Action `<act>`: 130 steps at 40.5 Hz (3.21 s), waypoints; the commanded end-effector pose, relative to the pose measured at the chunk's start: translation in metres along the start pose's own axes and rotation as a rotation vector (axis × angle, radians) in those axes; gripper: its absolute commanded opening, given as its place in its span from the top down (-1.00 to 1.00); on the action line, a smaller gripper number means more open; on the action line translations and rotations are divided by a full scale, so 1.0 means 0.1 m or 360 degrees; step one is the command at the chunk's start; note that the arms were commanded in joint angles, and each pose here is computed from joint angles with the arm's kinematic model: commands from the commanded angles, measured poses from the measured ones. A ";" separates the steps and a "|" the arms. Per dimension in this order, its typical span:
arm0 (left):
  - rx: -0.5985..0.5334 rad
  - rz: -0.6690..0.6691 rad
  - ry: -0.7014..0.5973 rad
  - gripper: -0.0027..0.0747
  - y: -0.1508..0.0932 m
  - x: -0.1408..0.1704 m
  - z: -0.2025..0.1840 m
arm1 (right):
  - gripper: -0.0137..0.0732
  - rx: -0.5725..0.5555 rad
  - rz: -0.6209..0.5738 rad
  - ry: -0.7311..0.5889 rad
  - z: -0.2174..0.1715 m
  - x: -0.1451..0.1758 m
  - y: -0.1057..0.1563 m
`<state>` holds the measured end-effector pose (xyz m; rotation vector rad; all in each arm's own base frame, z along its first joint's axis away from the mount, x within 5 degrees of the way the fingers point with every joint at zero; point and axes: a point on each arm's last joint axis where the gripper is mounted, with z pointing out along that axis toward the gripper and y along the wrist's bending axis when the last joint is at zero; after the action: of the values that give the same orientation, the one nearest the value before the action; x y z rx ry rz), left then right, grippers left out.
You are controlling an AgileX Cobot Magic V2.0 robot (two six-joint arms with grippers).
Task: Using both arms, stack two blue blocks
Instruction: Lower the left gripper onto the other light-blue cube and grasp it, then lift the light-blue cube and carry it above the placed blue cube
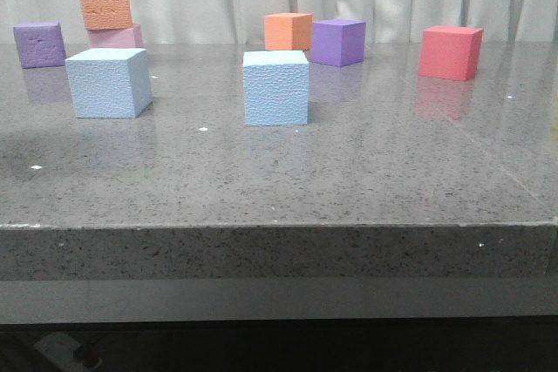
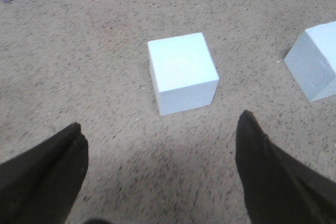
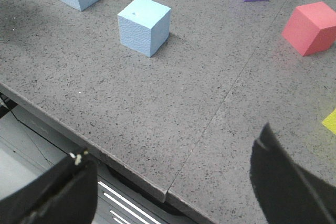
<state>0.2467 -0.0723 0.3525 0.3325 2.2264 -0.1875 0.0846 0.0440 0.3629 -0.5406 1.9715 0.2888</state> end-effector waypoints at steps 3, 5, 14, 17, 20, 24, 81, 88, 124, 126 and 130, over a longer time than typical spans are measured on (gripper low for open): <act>0.0078 0.0036 -0.0168 -0.53 -0.16 -0.31 0.04 | -0.70 0.0022 0.0000 -0.0142 -0.05 -0.12 -0.01; 0.0096 0.0042 -0.0140 -0.53 -0.20 -0.34 0.11 | -0.70 0.0022 0.0000 -0.0142 -0.05 -0.12 -0.01; 0.0061 -0.0111 0.0027 -0.53 -0.23 -0.54 0.45 | -0.70 0.0022 0.0000 -0.0142 -0.05 -0.12 -0.01; 0.0010 -0.0142 0.0090 -0.53 -0.20 -0.58 0.58 | -0.70 0.0022 0.0000 -0.0142 -0.05 -0.12 -0.01; -0.0022 -0.0173 0.0114 -0.53 -0.19 -0.63 0.68 | -0.70 0.0022 0.0000 -0.0142 -0.05 -0.12 -0.01; -0.0026 -0.0204 0.0120 -0.53 -0.20 -0.69 0.79 | -0.70 0.0022 0.0000 -0.0142 -0.05 -0.12 -0.01; -0.0145 -0.0244 0.0390 0.01 -0.26 -0.55 1.55 | -0.70 0.0022 0.0000 -0.0143 -0.05 -0.12 -0.01; -0.0057 -0.0043 0.0345 0.04 -0.30 -0.77 1.35 | -0.70 0.0022 0.0000 -0.0143 -0.05 -0.12 -0.01; 0.0939 0.1695 -0.0304 0.04 -1.19 -1.19 0.76 | -0.70 0.0022 0.0000 -0.0143 -0.05 -0.12 -0.01; 0.0938 0.1708 -0.0303 0.04 -1.19 -1.19 0.77 | -0.70 0.0022 0.0000 -0.0143 -0.05 -0.12 -0.01; 0.0945 0.1722 -0.0283 0.04 -1.19 -1.17 0.82 | -0.70 0.0022 0.0000 -0.0143 -0.05 -0.12 -0.01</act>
<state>0.3497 -0.2266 0.3649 1.7561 1.5943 -0.2865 0.0842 0.0439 0.3630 -0.5402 1.9701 0.2894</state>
